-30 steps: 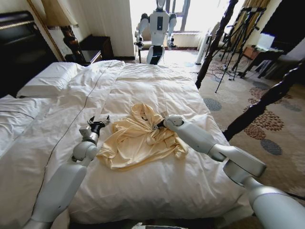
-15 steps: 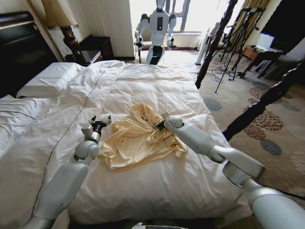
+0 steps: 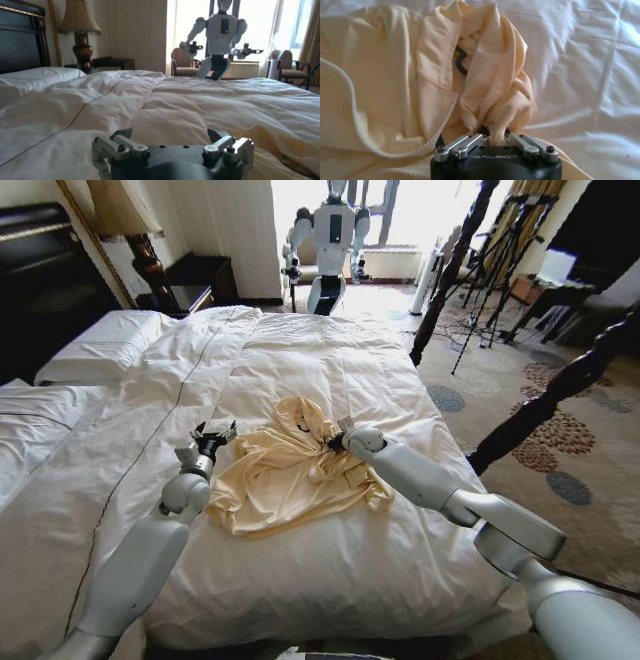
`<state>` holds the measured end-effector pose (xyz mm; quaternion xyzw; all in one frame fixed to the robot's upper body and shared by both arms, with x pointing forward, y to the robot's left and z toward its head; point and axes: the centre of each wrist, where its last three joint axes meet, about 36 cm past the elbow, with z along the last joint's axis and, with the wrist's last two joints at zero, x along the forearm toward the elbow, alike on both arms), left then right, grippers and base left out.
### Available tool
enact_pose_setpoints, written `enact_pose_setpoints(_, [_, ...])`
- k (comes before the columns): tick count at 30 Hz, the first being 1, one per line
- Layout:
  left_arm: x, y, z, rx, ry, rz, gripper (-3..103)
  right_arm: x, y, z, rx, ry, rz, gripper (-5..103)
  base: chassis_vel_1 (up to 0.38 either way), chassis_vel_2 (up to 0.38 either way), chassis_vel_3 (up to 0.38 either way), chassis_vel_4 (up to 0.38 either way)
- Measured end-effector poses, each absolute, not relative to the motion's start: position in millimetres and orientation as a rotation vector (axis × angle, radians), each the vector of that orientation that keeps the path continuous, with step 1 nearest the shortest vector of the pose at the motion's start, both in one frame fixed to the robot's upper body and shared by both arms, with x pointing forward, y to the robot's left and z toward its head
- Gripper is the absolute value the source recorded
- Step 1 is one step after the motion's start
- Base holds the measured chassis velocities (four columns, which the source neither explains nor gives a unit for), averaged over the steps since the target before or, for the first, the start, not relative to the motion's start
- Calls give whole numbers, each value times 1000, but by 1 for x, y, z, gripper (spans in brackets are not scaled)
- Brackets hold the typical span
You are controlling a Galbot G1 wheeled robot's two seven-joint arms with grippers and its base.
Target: Pick up the clothes from the bed and hang them on the clothes hanger.
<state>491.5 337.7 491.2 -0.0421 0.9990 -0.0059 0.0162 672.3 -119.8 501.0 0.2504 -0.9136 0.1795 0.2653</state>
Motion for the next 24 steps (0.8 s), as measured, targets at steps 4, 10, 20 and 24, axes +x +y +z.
enact_pose_setpoints(4, [490,338,492,-128,3107,-11,100,669,-119,509,662,-2547,527,5,0,0,0,0])
enact_pose_setpoints(10, [490,337,493,-125,3104,-13,100,659,-118,526,687,-2649,651,5,0,0,0,0])
enact_pose_setpoints(20, [487,333,498,-114,3093,-17,100,645,-131,531,692,-2842,1028,5,0,0,0,0])
enact_pose_setpoints(24, [485,333,501,-109,3086,-14,100,643,-141,530,675,-2929,1204,5,0,0,0,0])
